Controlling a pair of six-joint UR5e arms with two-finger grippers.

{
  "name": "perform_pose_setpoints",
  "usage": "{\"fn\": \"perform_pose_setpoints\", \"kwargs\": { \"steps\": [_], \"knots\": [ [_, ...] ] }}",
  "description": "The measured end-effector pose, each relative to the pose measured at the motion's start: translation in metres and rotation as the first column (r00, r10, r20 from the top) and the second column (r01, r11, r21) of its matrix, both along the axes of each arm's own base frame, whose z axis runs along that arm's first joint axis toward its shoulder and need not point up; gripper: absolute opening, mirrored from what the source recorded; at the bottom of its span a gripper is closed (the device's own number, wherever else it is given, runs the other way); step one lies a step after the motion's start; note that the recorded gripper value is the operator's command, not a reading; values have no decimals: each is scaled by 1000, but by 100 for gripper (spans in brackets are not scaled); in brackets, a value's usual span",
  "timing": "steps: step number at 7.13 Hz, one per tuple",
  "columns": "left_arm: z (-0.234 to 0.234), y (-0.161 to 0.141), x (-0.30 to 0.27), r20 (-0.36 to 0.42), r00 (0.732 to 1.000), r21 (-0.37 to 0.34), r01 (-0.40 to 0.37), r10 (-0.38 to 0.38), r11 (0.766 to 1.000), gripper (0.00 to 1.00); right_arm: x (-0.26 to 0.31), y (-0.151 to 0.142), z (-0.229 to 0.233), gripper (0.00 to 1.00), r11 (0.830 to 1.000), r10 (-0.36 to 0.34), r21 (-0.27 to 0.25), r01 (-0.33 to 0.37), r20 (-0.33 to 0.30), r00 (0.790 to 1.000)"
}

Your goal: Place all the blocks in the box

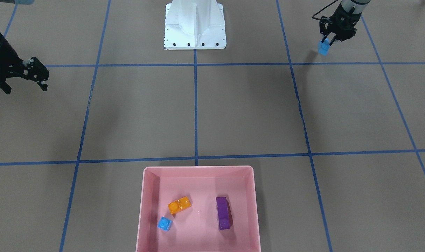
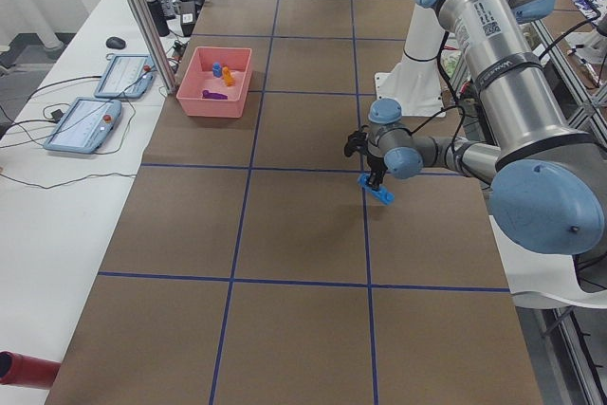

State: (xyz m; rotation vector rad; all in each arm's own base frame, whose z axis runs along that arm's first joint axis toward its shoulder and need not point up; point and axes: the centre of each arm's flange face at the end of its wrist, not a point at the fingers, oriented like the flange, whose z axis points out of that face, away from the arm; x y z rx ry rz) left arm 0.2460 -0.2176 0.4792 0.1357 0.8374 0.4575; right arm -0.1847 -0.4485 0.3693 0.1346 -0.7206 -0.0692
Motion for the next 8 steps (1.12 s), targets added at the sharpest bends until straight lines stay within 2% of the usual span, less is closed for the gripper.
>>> {"fn": "perform_pose_setpoints", "kwargs": {
  "steps": [2, 4, 6, 8],
  "knots": [
    [-40, -55, -4, -85, 992, -51, 92, -96, 994, 0, 1, 0, 0, 99, 1000, -1, 2, 1, 0, 1000],
    [-108, -124, 4, -139, 972, -64, 183, -190, 981, 0, 3, -2, 1, 99, 1000, -9, 11, 9, -2, 1000],
    [-187, -194, 8, -164, 945, -57, 278, -283, 959, 0, 11, -5, 6, 99, 999, -24, 28, 24, -12, 1000],
    [-246, -270, 17, -176, 912, -71, 364, -371, 929, 0, 24, -7, 15, 99, 998, -41, 45, 42, -26, 999]
  ]
}}
